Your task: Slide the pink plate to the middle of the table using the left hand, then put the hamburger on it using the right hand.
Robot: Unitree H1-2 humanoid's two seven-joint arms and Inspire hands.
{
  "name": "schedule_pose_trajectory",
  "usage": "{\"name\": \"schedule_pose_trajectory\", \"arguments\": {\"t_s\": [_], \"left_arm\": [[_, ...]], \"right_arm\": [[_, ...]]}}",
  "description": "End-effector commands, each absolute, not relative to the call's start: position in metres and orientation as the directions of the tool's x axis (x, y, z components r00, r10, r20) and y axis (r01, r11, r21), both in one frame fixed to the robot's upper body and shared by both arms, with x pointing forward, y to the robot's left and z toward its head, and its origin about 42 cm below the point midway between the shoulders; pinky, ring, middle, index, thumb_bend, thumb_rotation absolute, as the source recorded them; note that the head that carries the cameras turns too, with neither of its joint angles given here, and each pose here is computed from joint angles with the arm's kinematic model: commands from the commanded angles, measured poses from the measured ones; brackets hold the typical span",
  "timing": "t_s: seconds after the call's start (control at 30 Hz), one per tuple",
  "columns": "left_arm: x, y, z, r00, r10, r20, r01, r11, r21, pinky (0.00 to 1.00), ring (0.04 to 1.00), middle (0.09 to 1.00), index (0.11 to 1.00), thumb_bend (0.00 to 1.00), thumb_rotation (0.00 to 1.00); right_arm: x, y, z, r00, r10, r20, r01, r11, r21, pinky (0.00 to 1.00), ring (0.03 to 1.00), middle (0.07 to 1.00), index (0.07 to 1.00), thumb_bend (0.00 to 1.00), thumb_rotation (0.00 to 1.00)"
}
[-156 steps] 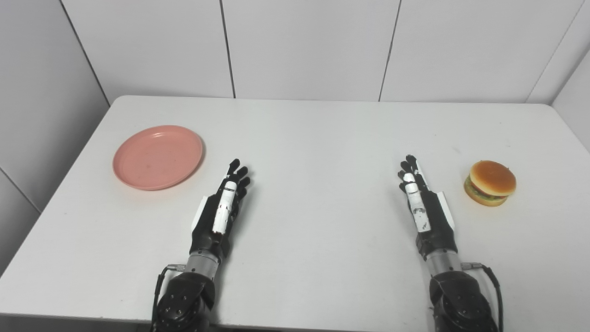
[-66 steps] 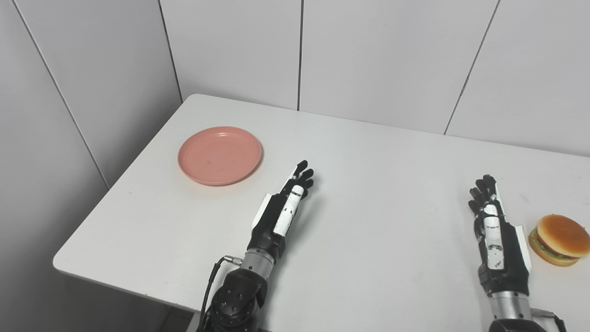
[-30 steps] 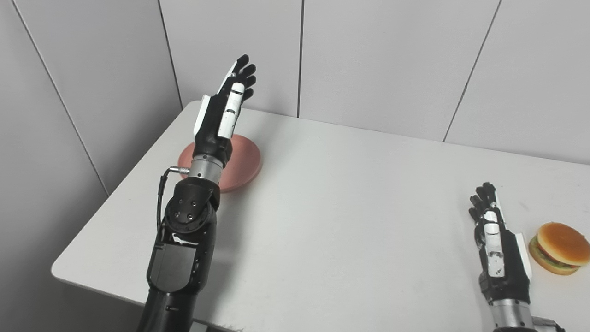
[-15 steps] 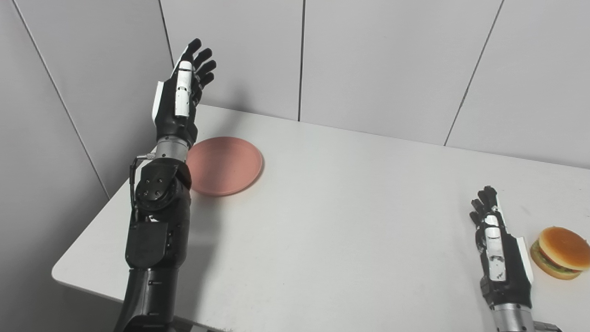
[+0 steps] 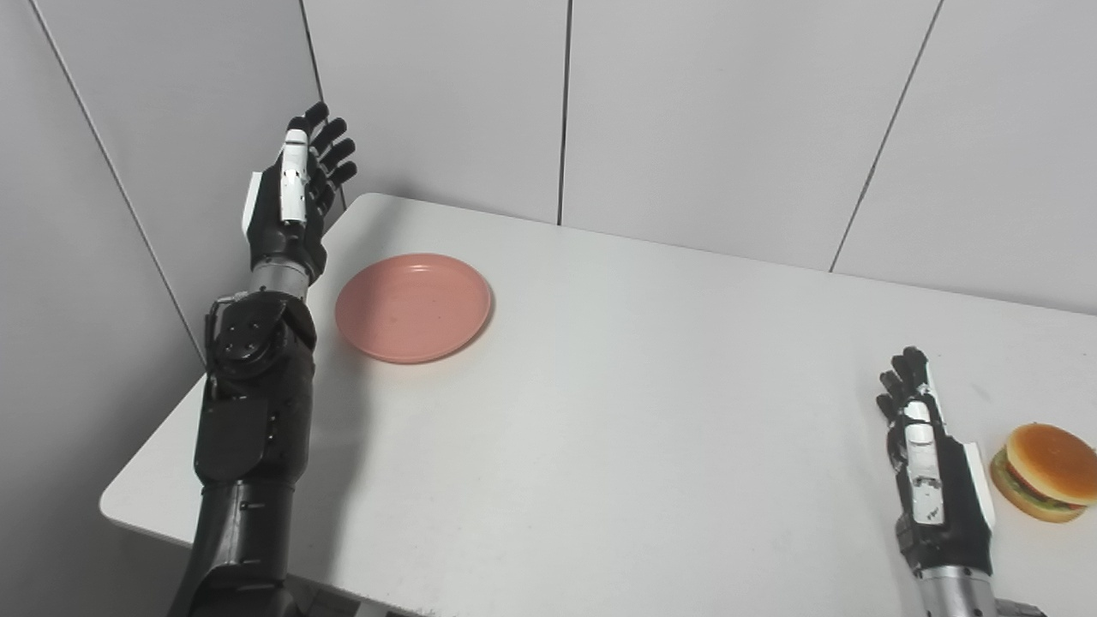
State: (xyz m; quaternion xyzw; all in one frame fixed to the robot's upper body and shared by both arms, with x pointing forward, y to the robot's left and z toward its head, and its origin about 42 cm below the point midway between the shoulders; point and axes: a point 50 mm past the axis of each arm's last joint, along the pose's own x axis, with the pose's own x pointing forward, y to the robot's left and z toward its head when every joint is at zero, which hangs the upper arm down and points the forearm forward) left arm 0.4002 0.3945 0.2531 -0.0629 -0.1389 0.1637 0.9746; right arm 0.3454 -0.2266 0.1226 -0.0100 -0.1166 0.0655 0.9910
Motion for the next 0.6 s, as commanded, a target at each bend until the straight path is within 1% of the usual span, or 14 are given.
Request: {"name": "schedule_pose_trajectory", "arguments": {"t_s": [0.0,0.1,0.17,0.27,0.4,0.47,0.57], "left_arm": [[0.405,0.407,0.277,0.889,0.335,0.312,-0.298,0.941,-0.161,0.88,0.889,0.893,0.873,0.37,1.0],[0.406,0.414,0.273,0.892,0.342,0.296,-0.306,0.938,-0.162,0.89,0.895,0.897,0.877,0.36,1.0],[0.407,0.418,0.269,0.897,0.341,0.282,-0.308,0.939,-0.155,0.88,0.893,0.897,0.884,0.35,1.0],[0.41,0.42,0.262,0.904,0.342,0.258,-0.307,0.937,-0.165,0.87,0.89,0.896,0.885,0.37,1.0],[0.414,0.425,0.25,0.908,0.355,0.222,-0.315,0.929,-0.195,0.89,0.885,0.891,0.886,0.38,1.0],[0.415,0.427,0.244,0.909,0.36,0.21,-0.321,0.926,-0.197,0.9,0.881,0.891,0.891,0.37,1.0],[0.419,0.43,0.234,0.911,0.371,0.18,-0.333,0.919,-0.21,0.91,0.885,0.883,0.881,0.36,1.0]], "right_arm": [[0.328,-0.229,0.096,0.982,0.112,0.152,-0.112,0.994,-0.003,1.0,0.991,0.997,1.0,0.29,1.0],[0.328,-0.23,0.095,0.981,0.114,0.156,-0.114,0.993,-0.005,1.0,0.993,0.999,1.0,0.28,1.0],[0.329,-0.231,0.095,0.981,0.116,0.158,-0.115,0.993,-0.013,1.0,0.99,0.995,1.0,0.3,1.0],[0.329,-0.232,0.094,0.981,0.116,0.155,-0.116,0.993,-0.01,1.0,0.989,0.993,1.0,0.32,1.0],[0.33,-0.233,0.094,0.982,0.113,0.152,-0.113,0.994,-0.009,1.0,0.985,0.989,0.995,0.34,1.0],[0.33,-0.234,0.094,0.981,0.113,0.155,-0.115,0.993,0.001,1.0,0.991,0.996,0.999,0.33,1.0],[0.33,-0.234,0.094,0.981,0.108,0.16,-0.11,0.994,0.002,1.0,0.984,0.987,0.992,0.33,1.0]]}}
